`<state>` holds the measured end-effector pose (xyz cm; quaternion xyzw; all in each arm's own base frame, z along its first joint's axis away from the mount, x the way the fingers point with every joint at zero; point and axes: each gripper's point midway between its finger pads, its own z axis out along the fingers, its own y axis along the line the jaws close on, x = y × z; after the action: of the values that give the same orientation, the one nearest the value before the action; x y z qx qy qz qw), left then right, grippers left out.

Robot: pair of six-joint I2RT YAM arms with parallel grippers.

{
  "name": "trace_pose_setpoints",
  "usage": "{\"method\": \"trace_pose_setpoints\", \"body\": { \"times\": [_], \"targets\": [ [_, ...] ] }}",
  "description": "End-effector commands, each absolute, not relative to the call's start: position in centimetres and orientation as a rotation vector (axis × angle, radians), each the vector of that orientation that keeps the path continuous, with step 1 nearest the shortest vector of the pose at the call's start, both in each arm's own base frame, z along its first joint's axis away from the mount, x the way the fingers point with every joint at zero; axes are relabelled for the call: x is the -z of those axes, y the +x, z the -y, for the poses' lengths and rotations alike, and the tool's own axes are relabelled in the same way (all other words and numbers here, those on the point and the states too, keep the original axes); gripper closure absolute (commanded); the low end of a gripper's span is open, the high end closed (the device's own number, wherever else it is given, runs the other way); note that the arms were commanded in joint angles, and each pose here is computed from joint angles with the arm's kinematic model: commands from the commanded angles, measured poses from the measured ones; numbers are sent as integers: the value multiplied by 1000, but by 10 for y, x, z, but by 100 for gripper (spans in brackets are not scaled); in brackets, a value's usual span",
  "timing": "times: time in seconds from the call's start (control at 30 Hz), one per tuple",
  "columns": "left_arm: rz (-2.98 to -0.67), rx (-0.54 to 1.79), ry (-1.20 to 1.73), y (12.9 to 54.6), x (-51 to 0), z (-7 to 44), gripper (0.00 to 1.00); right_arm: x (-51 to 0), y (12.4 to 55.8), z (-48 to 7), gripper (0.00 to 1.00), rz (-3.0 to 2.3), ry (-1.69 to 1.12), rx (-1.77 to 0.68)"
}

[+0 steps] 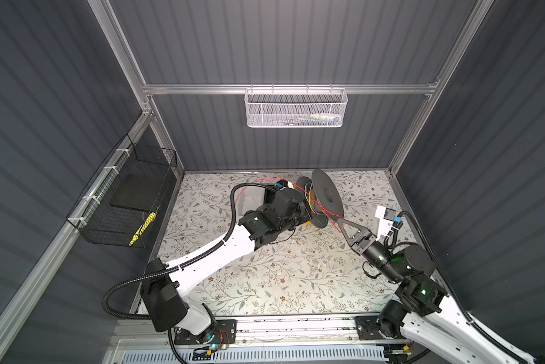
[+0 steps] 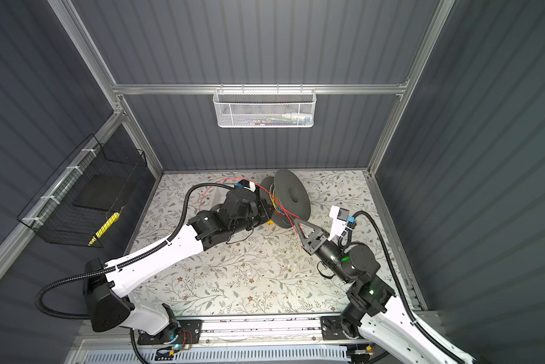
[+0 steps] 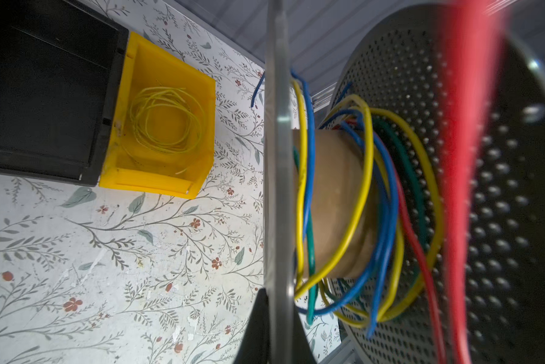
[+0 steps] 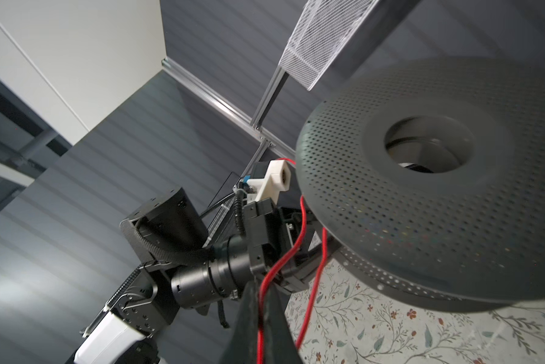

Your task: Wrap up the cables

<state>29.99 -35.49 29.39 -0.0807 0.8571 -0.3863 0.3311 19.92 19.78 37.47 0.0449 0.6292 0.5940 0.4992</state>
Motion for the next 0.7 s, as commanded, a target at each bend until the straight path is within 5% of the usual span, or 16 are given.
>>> {"method": "trace_pose_setpoints", "body": {
  "times": [0.0,0.67],
  "targets": [
    [-2046,892,-386,347,-332,316,100,-433,162,-200,100,-1329,-116,-1534],
    [-2051,951,-364,353,-326,318,100,-346,186,-76,100,-1102,604,-1367]
  ]
}}
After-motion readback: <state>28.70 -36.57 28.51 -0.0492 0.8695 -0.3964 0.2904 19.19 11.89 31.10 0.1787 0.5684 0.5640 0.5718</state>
